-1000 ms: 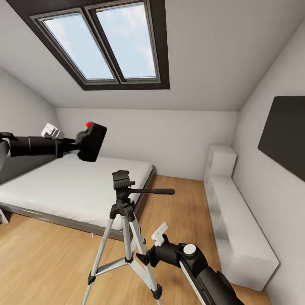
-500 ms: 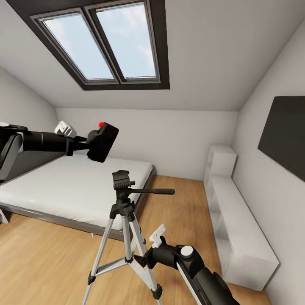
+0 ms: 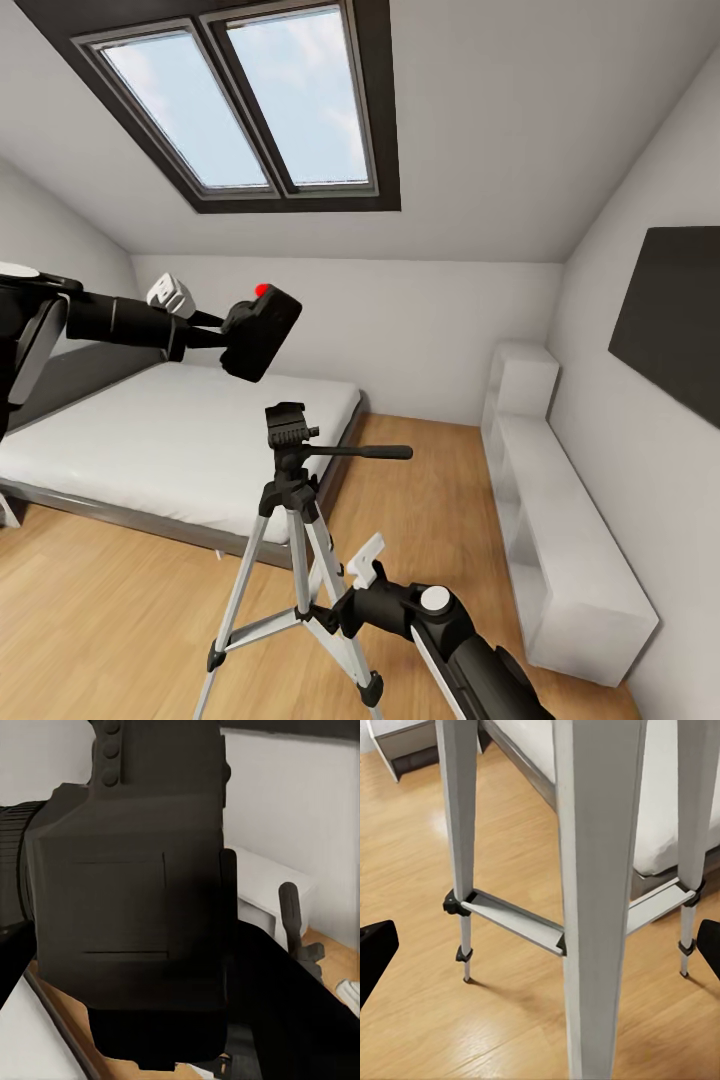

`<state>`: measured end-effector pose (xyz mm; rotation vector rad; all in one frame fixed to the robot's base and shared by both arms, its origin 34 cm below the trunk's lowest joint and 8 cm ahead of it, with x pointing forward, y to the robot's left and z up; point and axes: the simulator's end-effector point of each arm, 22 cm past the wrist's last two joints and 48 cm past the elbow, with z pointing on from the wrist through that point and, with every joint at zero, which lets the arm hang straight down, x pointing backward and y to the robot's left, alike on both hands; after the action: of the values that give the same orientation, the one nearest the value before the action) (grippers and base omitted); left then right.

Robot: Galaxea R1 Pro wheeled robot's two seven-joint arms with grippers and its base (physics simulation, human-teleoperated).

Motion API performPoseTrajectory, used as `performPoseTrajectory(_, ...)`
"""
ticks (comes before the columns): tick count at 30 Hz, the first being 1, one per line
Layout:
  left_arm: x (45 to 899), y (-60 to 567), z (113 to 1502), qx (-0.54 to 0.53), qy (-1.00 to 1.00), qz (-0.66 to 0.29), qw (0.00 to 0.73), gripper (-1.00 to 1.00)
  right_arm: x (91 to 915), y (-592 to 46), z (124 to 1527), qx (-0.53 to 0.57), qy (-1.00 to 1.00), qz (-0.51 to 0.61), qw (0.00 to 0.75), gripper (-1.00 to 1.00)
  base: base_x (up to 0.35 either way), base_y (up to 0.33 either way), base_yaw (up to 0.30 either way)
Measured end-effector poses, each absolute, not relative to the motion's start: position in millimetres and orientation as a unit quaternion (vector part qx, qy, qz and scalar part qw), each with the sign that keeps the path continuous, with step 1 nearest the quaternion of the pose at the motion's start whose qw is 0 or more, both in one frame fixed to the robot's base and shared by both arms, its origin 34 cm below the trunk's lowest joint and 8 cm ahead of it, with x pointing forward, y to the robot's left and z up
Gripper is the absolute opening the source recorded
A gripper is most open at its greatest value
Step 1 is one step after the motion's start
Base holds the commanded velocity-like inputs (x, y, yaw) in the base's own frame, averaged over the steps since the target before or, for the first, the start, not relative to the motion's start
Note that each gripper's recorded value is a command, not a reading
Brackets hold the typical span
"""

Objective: Attach the digital camera to the camera tripod in the bedroom.

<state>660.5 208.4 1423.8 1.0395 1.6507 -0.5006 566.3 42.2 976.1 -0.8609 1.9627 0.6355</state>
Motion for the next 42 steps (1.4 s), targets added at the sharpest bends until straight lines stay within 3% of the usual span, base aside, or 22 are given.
performPoseTrajectory(42,617,183,1454,0.501,0.652,-0.256,0.508,-1.00,591,44,969,-0.353,0.779,0.252,0.453,1.00,0.000,0.000,0.000)
